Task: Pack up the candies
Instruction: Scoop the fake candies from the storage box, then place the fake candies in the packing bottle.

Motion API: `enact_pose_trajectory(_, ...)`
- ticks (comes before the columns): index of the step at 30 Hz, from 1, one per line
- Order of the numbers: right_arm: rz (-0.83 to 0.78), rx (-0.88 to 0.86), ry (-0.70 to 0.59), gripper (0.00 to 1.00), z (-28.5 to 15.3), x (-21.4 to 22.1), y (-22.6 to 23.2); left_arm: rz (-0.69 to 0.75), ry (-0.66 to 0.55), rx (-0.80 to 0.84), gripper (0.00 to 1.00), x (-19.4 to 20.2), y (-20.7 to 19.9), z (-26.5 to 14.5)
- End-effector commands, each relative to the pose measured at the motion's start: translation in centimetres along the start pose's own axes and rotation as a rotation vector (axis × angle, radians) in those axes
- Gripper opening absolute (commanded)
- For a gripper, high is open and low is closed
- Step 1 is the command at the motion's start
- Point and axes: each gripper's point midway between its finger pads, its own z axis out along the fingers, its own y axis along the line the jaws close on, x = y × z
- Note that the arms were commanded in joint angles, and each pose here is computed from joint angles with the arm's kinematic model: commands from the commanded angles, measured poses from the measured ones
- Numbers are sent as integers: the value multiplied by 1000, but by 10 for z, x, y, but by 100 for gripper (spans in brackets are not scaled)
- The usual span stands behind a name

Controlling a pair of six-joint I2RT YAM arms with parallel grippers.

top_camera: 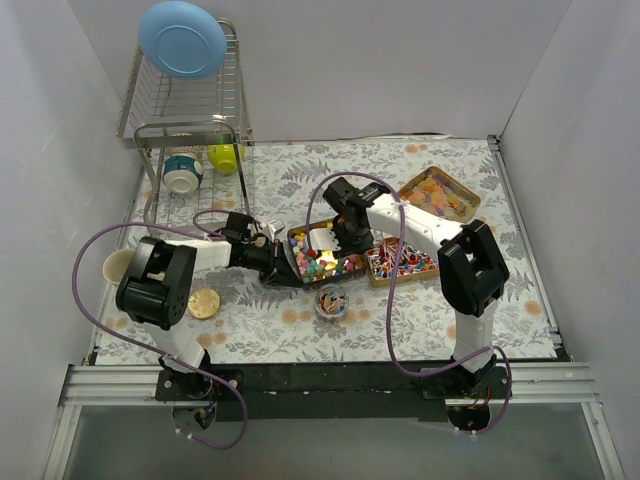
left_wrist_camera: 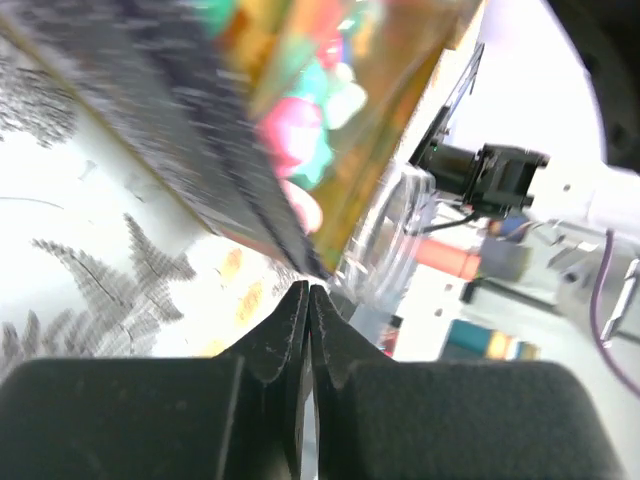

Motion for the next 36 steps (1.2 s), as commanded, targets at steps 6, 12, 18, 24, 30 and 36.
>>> enact_pose_trajectory(6,100,13,-199,1,-3,-4,9,242,-22,-31,1,6,-31,-37)
enact_pose_trajectory(12,150,73,-272,1,-16,3,5,255,-41,-63,18,6,-33,-57)
enact_pose_trajectory(18,114,170,-226,1,-54,16,2,379,-28,-74,34,6,-33,-62)
enact_pose_trajectory(24,29,237,-142,1,-93,30,15,380,-73,-107,43,0,-31,-63)
enact_pose_trajectory(30,-85,251,36,1,-109,50,40,381,-167,-222,48,-11,-15,-67)
enact_pose_trajectory(36,-192,222,183,1,-119,48,58,447,-250,-263,52,-21,-18,-76)
